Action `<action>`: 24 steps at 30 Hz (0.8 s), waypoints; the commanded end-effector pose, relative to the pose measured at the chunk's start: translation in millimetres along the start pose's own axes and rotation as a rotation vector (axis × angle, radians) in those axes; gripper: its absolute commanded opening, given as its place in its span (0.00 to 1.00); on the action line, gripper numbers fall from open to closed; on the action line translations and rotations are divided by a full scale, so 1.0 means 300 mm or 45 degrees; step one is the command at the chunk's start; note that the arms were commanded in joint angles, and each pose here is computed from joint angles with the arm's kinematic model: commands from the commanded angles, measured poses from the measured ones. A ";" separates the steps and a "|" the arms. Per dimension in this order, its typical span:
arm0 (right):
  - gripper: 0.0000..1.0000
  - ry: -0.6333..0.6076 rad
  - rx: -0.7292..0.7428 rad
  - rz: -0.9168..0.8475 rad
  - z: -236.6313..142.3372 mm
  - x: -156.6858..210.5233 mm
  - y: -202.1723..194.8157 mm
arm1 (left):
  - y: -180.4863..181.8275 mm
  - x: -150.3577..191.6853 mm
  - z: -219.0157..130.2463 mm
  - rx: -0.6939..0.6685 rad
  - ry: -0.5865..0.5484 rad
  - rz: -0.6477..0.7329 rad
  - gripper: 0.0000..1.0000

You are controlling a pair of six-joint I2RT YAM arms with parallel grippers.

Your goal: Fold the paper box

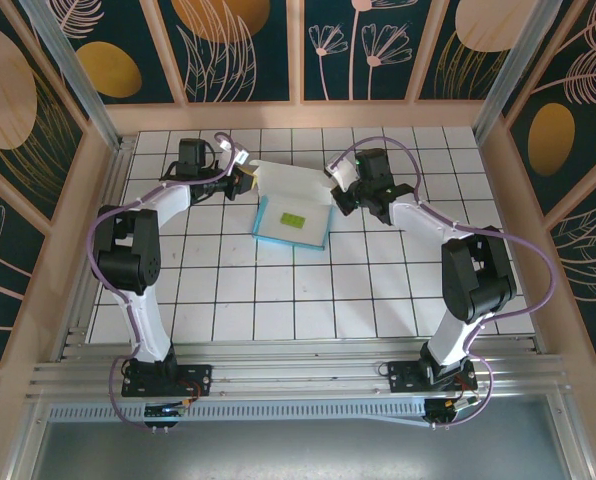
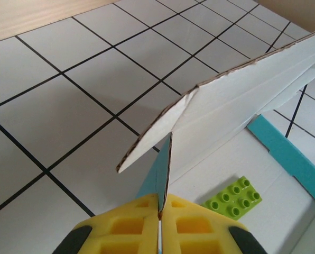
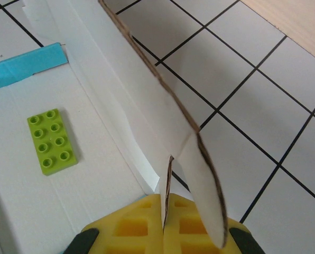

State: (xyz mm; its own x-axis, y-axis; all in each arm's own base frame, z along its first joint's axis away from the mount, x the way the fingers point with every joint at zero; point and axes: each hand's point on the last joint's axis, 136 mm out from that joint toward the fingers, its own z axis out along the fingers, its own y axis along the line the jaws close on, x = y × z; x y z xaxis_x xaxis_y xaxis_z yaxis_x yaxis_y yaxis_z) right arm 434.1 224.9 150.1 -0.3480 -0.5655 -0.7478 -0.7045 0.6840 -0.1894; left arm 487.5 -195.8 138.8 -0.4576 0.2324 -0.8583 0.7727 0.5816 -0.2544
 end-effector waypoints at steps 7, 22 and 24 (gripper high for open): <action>0.00 -0.059 0.115 0.132 0.012 -0.038 -0.002 | -0.109 -0.070 0.009 0.062 -0.075 -0.122 0.09; 0.00 -0.140 0.279 0.433 0.007 -0.021 0.024 | -0.228 -0.057 0.015 0.072 -0.104 -0.386 0.06; 0.00 -0.153 0.291 0.488 0.006 -0.011 0.024 | -0.243 -0.041 0.015 0.068 -0.103 -0.399 0.06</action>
State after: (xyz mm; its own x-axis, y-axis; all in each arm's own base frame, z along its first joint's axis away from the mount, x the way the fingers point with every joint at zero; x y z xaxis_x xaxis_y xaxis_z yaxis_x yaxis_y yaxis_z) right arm 437.9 216.3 135.8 -0.4974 -0.2952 -0.8157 -0.3945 0.9145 -0.0904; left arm 459.3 -216.5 142.0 -0.6573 -0.0024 -0.7536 0.5644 0.6611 -0.4944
